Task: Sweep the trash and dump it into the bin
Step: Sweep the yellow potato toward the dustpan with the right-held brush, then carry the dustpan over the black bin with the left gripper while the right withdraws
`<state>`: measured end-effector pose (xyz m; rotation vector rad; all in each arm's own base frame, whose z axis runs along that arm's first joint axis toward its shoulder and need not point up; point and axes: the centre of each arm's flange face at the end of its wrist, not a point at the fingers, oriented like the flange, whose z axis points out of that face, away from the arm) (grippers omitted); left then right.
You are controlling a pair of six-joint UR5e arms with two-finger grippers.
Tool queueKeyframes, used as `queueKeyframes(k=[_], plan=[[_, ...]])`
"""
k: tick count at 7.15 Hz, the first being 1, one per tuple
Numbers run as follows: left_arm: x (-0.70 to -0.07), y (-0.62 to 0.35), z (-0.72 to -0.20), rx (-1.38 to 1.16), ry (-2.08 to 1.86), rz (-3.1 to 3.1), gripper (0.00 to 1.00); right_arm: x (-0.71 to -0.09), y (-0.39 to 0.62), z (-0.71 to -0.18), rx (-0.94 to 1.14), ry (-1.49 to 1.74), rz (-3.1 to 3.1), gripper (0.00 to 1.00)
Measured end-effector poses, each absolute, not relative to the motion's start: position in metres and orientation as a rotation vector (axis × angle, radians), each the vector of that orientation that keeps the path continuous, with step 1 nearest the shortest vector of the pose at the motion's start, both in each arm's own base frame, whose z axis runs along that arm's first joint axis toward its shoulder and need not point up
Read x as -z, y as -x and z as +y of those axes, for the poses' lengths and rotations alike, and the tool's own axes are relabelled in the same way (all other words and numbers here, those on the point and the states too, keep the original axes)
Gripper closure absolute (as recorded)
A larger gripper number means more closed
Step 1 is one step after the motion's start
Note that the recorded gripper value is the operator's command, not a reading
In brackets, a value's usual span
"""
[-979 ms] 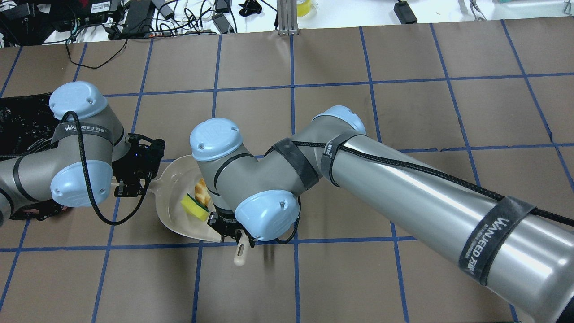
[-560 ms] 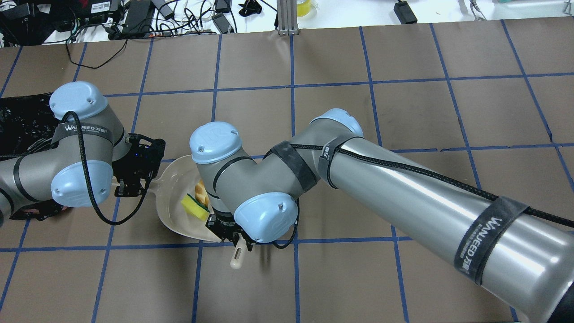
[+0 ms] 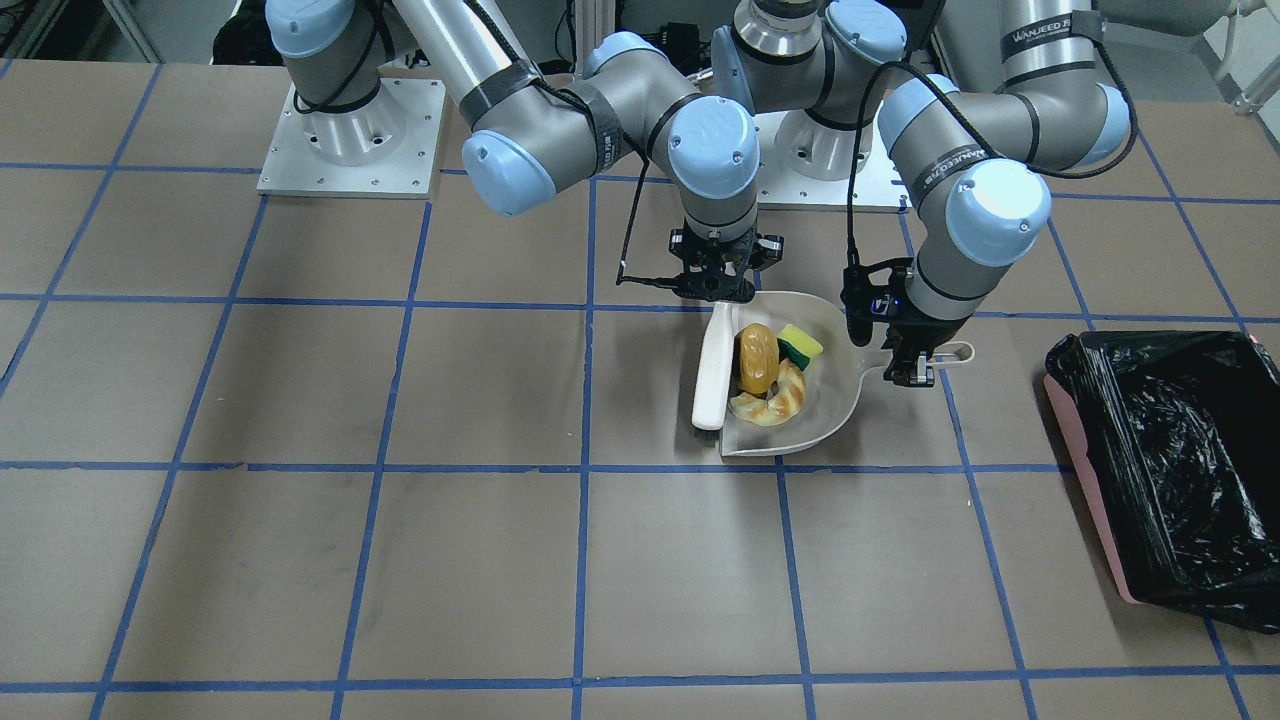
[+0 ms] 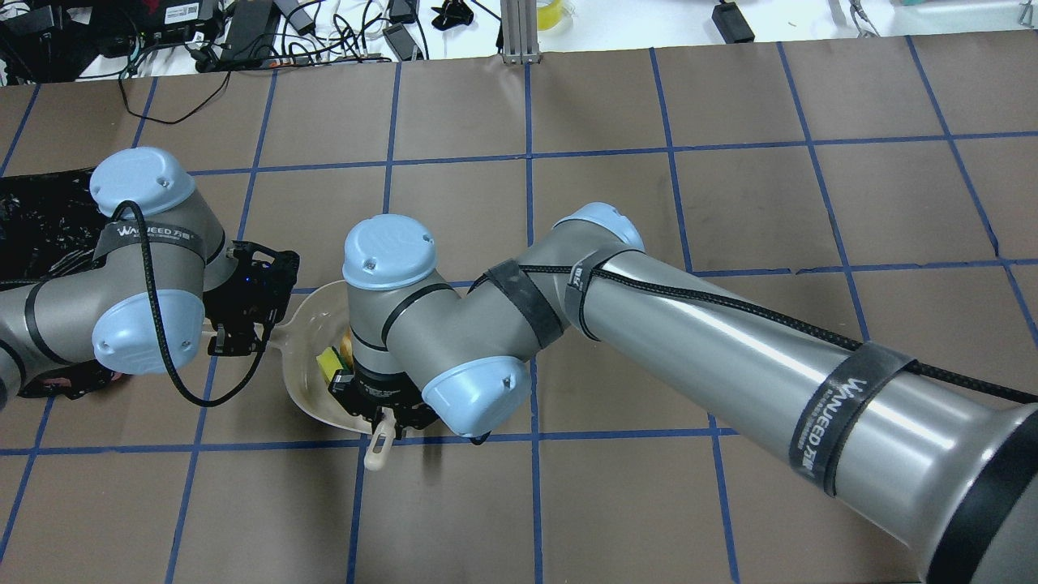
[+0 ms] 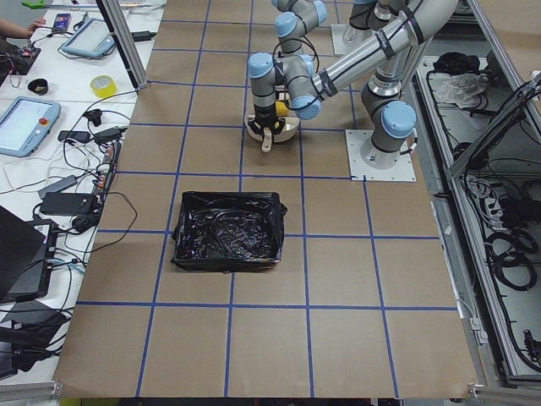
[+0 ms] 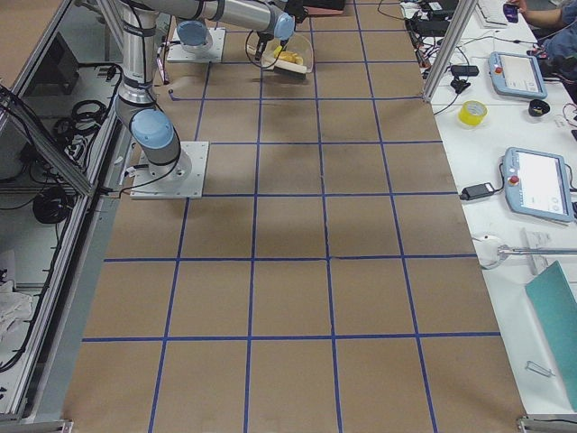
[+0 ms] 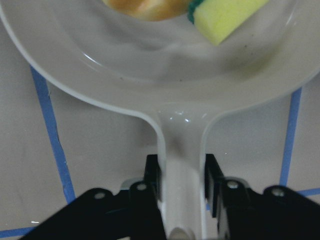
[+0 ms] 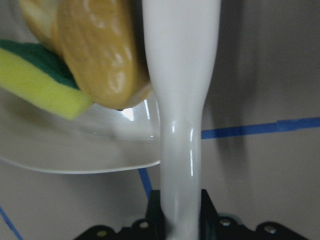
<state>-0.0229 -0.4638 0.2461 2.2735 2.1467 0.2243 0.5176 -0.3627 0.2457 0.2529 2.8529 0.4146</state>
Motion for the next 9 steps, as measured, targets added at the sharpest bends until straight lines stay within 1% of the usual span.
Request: queueKeyframes(k=[3, 5, 6, 7, 9], plan=[[-0.247, 0.023, -0.464, -0.221, -2.278, 2.142, 1.00, -0.258, -0.532, -0.365, -0.364, -0.203, 2.763, 1.00], [-0.246, 0.021, -0.464, -0.217, -2.276, 2.147, 1.00, -0.259, -0.512, -0.363, -0.369, -0.214, 2.930, 1.00], [-0.246, 0.019, -0.464, -0.216, -2.273, 2.152, 1.00, -0.275, -0.496, -0.365, -0.345, -0.216, 2.993, 1.00], [-0.246, 0.018, -0.464, -0.216, -2.271, 2.155, 1.00, -0.293, -0.476, -0.372, -0.319, -0.212, 3.038, 1.00], [-0.245, 0.019, -0.464, -0.194, -2.277, 2.166, 1.00, -0.326, -0.411, -0.413, -0.291, -0.214, 3.061, 1.00]])
